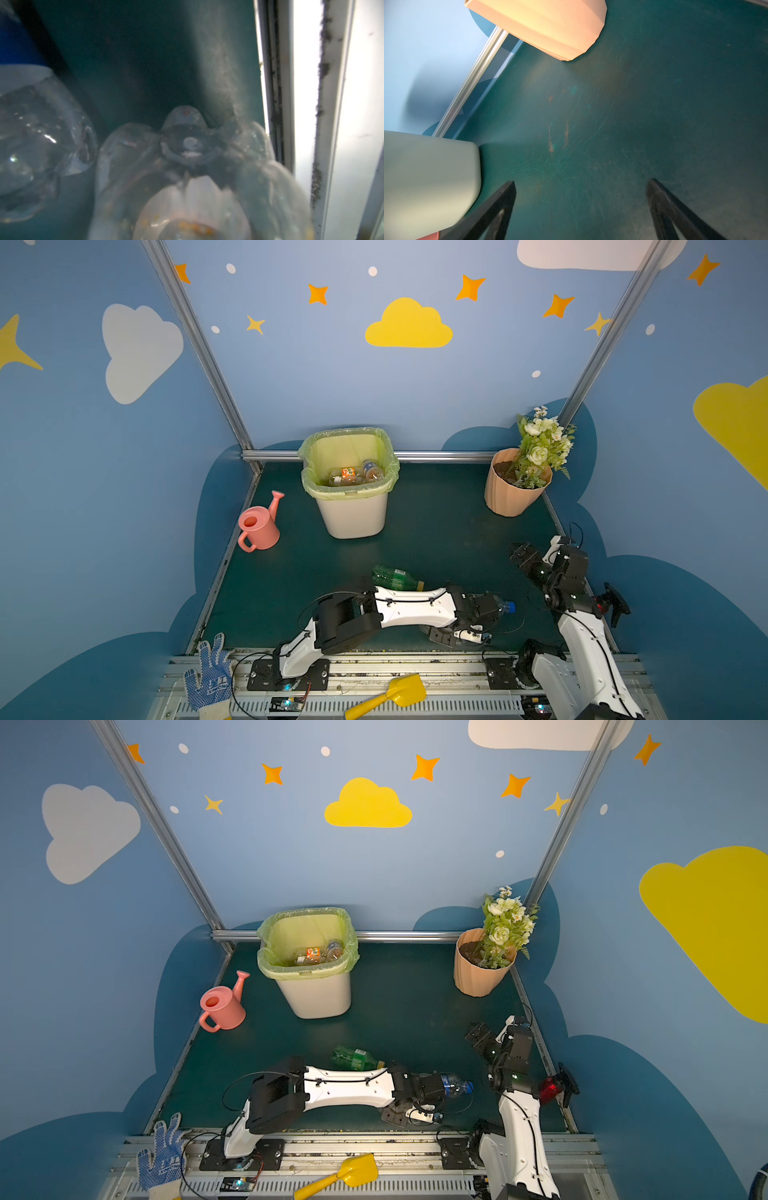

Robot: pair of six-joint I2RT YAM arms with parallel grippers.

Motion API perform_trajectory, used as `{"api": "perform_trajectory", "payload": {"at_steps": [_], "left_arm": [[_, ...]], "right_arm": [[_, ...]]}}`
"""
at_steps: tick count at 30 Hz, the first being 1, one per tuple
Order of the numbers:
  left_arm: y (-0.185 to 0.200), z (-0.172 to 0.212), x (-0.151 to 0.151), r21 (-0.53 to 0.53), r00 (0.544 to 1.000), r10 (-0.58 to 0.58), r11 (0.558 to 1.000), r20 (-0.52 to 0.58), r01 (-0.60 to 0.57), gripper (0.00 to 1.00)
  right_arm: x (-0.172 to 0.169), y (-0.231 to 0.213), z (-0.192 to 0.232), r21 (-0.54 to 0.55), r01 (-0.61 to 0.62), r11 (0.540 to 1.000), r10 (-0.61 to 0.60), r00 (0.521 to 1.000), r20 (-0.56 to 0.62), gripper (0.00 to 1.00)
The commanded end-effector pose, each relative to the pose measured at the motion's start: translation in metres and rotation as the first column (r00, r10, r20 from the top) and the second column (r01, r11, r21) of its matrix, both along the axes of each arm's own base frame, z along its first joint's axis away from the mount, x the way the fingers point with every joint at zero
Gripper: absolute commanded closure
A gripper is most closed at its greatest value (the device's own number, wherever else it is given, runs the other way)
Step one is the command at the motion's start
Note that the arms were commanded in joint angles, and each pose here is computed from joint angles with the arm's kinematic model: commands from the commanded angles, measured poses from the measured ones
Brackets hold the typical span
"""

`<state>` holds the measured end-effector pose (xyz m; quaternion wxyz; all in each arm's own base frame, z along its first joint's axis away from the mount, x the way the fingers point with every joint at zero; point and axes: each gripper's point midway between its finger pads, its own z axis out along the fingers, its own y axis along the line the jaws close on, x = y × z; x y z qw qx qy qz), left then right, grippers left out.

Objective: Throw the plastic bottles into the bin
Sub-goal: 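Swing the left gripper down onto the crushed orange-labelled bottle and close, then lift the orange-labelled bottle with the left gripper and carry it over the bin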

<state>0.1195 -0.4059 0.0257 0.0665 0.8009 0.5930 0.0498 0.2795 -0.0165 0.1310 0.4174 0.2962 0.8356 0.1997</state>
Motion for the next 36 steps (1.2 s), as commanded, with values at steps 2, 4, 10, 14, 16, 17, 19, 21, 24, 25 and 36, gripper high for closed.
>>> {"api": "perform_trajectory", "payload": {"at_steps": [2,4,10,14,16,17,19,21,24,25,36], "left_arm": [[-0.007,0.021,0.000,-0.055,1.000,0.011,0.998,0.007,-0.010,0.56],[-0.010,0.026,0.000,-0.077,1.000,0.015,0.997,0.007,-0.015,0.56],[-0.014,0.041,0.000,-0.133,0.999,0.031,0.991,0.013,-0.029,0.58],[-0.014,0.050,0.002,-0.160,0.999,0.047,0.986,0.025,-0.042,0.58],[-0.013,0.056,0.004,-0.178,0.998,0.060,0.983,0.035,-0.053,0.58],[-0.013,0.059,0.004,-0.189,0.997,0.067,0.980,0.038,-0.059,0.58],[-0.013,0.068,0.006,-0.220,0.995,0.086,0.973,0.047,-0.073,0.58],[-0.016,0.082,0.011,-0.274,0.992,0.110,0.957,0.054,-0.091,0.58],[-0.017,0.108,0.019,-0.369,0.986,0.156,0.921,0.054,-0.125,0.58],[-0.016,0.116,0.023,-0.397,0.983,0.173,0.907,0.055,-0.137,0.58],[0.026,0.237,0.091,-0.723,0.871,0.476,0.644,0.121,-0.251,0.58]], "right_arm": [[0.002,0.000,0.002,0.008,-0.004,1.000,0.004,1.000,0.020,0.03],[0.002,0.000,0.003,0.009,-0.003,1.000,0.003,1.000,0.022,0.03],[0.001,0.001,0.002,0.018,-0.006,1.000,0.006,1.000,0.023,0.03],[0.002,0.001,0.003,0.024,-0.005,1.000,0.005,1.000,0.028,0.03],[0.002,0.002,0.004,0.025,-0.009,1.000,0.008,0.999,0.032,0.03],[0.002,0.002,0.004,0.027,-0.008,1.000,0.008,0.999,0.032,0.03],[0.002,0.002,0.004,0.028,-0.010,1.000,0.009,0.999,0.034,0.03],[0.003,0.003,0.005,0.031,-0.010,0.999,0.008,0.999,0.039,0.03],[0.003,0.004,0.005,0.039,-0.013,0.999,0.012,0.999,0.039,0.03],[0.003,0.004,0.005,0.039,-0.014,0.999,0.012,0.999,0.041,0.03],[0.005,0.010,0.003,0.073,-0.034,0.997,0.030,0.998,0.052,0.03]]}}
